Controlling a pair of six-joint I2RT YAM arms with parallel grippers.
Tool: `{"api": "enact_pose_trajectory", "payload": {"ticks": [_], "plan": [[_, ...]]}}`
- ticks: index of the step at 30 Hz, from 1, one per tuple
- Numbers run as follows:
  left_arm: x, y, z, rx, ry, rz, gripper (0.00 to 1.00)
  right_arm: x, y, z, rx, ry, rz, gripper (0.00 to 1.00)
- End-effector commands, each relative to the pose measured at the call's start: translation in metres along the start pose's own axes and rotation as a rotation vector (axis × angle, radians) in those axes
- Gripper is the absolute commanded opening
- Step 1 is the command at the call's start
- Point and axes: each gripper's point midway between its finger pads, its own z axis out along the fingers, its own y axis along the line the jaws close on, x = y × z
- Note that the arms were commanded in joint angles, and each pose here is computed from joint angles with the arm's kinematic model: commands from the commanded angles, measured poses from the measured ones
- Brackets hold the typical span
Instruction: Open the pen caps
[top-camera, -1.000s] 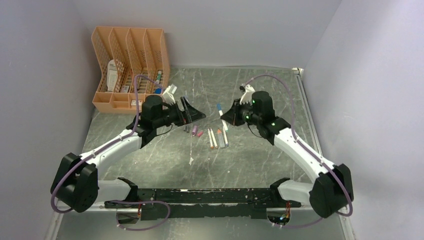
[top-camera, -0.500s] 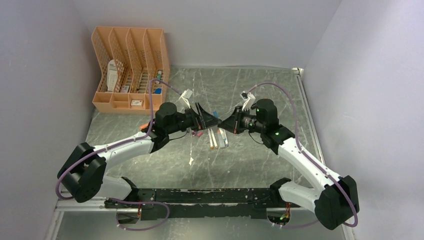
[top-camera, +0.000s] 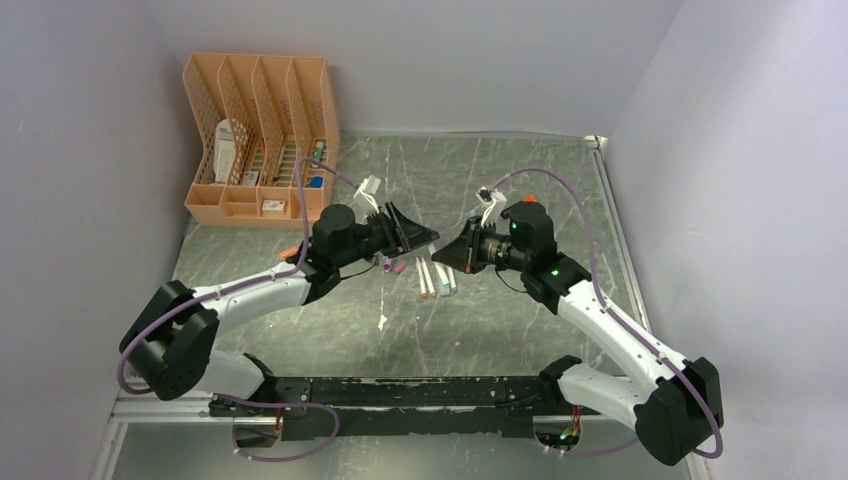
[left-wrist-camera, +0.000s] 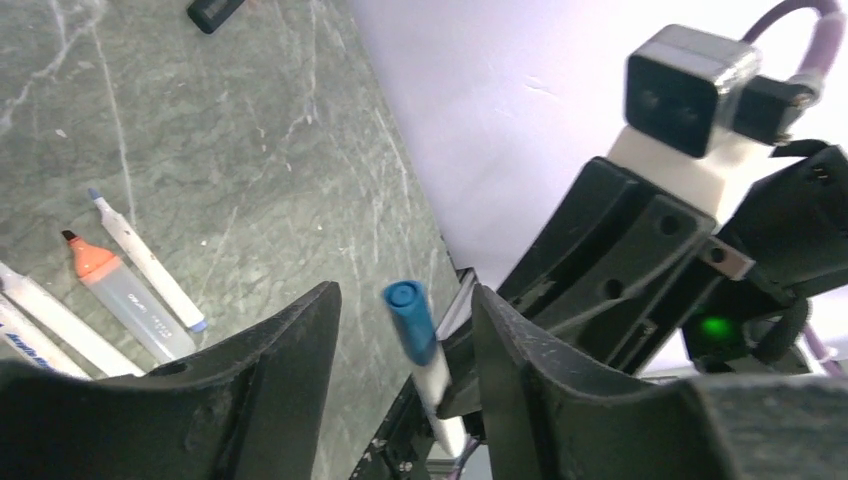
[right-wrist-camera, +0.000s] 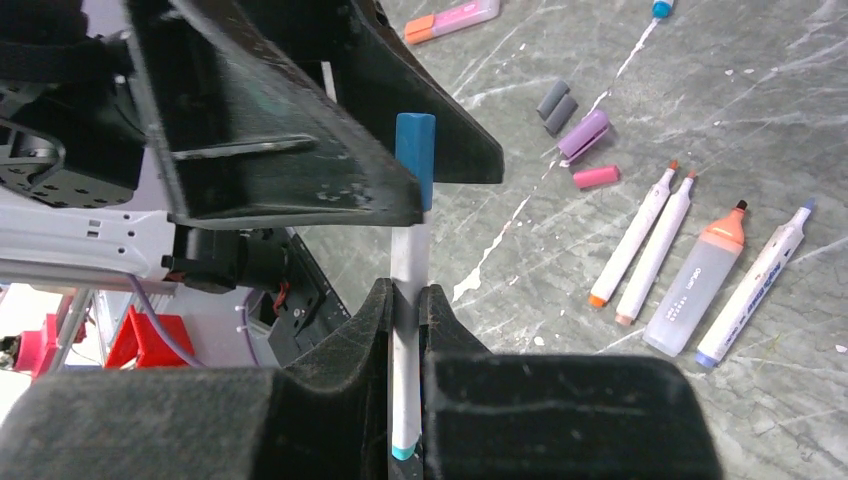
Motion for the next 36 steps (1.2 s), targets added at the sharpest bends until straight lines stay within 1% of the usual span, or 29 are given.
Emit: {"api": "enact_pose_trajectory", "payload": {"ticks": [1, 5, 7, 8, 9, 10, 11, 12, 13, 14, 16, 19, 25, 27, 28, 30, 31, 32, 36], "plan": [[-0.008, -0.011, 0.008, 0.039, -0.027, 0.02, 0.56, -0.006, 0.005, -0.005, 0.002, -0.02, -0.016, 0.0], [-0.002, -0.007, 0.01, 0.018, -0.004, 0.027, 0.38, -0.008, 0.006, -0.004, 0.002, -0.022, -0.017, 0.0], [0.001, -0.004, 0.01, 0.003, 0.004, 0.026, 0.22, -0.008, 0.005, -0.004, 0.005, -0.02, -0.014, 0.0], [0.002, -0.003, 0.009, -0.001, 0.007, 0.025, 0.17, -0.008, 0.005, -0.004, 0.004, -0.019, -0.015, 0.0], [0.002, -0.001, 0.009, -0.009, 0.008, 0.025, 0.13, -0.008, 0.005, -0.004, 0.006, -0.016, -0.016, 0.0], [0.001, -0.001, 0.009, -0.012, 0.009, 0.028, 0.11, -0.007, 0.004, -0.004, 0.012, -0.012, -0.015, 0.03], [0.001, -0.002, 0.009, -0.012, 0.009, 0.032, 0.1, -0.008, 0.003, -0.004, 0.017, -0.009, -0.019, 0.13], [0.001, -0.002, 0.009, -0.014, 0.013, 0.036, 0.1, -0.008, 0.002, -0.003, 0.023, -0.001, -0.025, 0.2], [0.002, -0.002, 0.009, -0.018, 0.016, 0.039, 0.1, -0.007, -0.001, -0.002, 0.037, 0.009, -0.029, 0.27], [0.002, -0.002, 0.01, -0.02, 0.018, 0.039, 0.09, -0.008, -0.004, -0.001, 0.054, 0.017, -0.031, 0.3], [0.002, -0.002, 0.009, -0.016, 0.017, 0.039, 0.09, -0.007, -0.009, 0.002, 0.073, 0.03, -0.031, 0.33], [0.002, -0.003, 0.01, -0.012, 0.017, 0.034, 0.08, -0.007, -0.01, 0.007, 0.066, 0.038, -0.031, 0.35], [-0.002, -0.005, 0.011, -0.009, 0.0, 0.026, 0.07, 0.007, -0.01, 0.016, 0.035, 0.083, -0.014, 0.36], [-0.003, -0.005, 0.014, -0.005, -0.003, 0.021, 0.07, 0.012, -0.009, 0.018, 0.03, 0.09, -0.013, 0.35], [-0.003, -0.005, 0.015, -0.003, -0.002, 0.018, 0.07, 0.015, -0.009, 0.018, 0.029, 0.092, -0.011, 0.3], [-0.003, -0.006, 0.019, 0.007, -0.002, 0.016, 0.07, 0.018, -0.007, 0.019, 0.016, 0.085, -0.007, 0.15], [-0.004, -0.006, 0.02, 0.007, -0.004, 0.016, 0.07, 0.022, -0.007, 0.019, 0.015, 0.089, -0.001, 0.06], [-0.006, -0.005, 0.021, 0.004, -0.01, 0.021, 0.07, 0.026, -0.008, 0.019, 0.019, 0.095, 0.006, 0.0], [-0.016, -0.001, 0.026, -0.027, -0.038, 0.055, 0.07, 0.043, -0.006, 0.013, 0.024, 0.114, 0.036, 0.0]]}}
